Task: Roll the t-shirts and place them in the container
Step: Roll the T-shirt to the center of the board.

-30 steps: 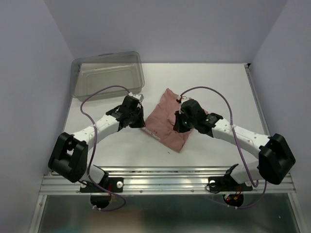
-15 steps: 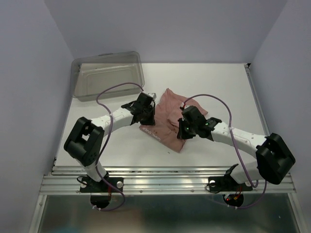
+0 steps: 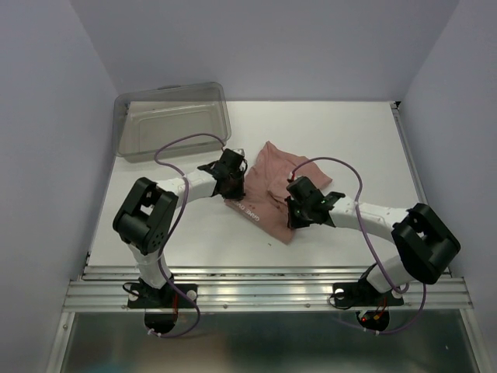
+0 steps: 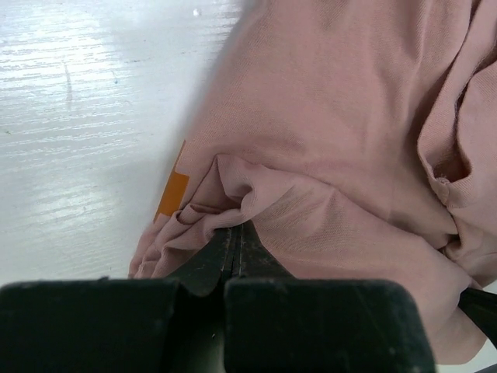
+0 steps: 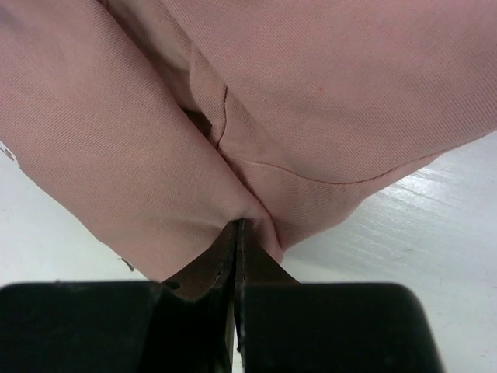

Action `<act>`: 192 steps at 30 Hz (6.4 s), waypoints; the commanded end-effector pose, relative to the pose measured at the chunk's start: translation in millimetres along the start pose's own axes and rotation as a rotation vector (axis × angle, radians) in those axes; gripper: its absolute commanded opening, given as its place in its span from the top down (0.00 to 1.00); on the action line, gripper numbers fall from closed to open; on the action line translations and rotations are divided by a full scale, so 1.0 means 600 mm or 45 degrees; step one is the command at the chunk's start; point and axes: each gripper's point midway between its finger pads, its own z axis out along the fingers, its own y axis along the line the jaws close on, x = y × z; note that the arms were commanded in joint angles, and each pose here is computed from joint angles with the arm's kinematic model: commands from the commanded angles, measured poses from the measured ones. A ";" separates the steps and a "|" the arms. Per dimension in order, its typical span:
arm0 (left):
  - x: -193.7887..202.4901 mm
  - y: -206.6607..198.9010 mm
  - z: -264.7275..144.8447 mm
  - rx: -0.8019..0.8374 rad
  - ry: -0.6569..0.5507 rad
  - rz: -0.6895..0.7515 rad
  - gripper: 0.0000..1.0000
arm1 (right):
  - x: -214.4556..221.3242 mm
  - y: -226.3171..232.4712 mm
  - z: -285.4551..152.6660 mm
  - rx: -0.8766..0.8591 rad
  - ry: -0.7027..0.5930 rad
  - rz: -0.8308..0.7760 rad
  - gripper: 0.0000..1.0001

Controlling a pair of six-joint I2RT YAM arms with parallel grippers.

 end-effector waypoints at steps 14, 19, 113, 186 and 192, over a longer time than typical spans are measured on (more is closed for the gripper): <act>-0.078 0.019 -0.122 -0.058 -0.268 0.005 1.00 | -0.079 0.033 -0.108 -0.129 -0.294 -0.032 0.94; -0.065 0.019 -0.097 -0.053 -0.214 0.023 1.00 | -0.056 0.046 -0.086 -0.158 -0.205 0.028 0.94; 0.074 0.054 -0.118 0.066 -0.133 -0.308 0.50 | 0.040 0.030 -0.116 -0.328 -0.162 0.541 0.36; 0.145 0.089 -0.082 0.076 0.021 -0.435 0.73 | 0.080 -0.006 -0.028 -0.305 -0.042 0.593 0.87; 0.133 0.065 -0.092 0.156 0.020 -0.432 1.00 | 0.064 -0.003 -0.037 -0.309 -0.074 0.577 0.99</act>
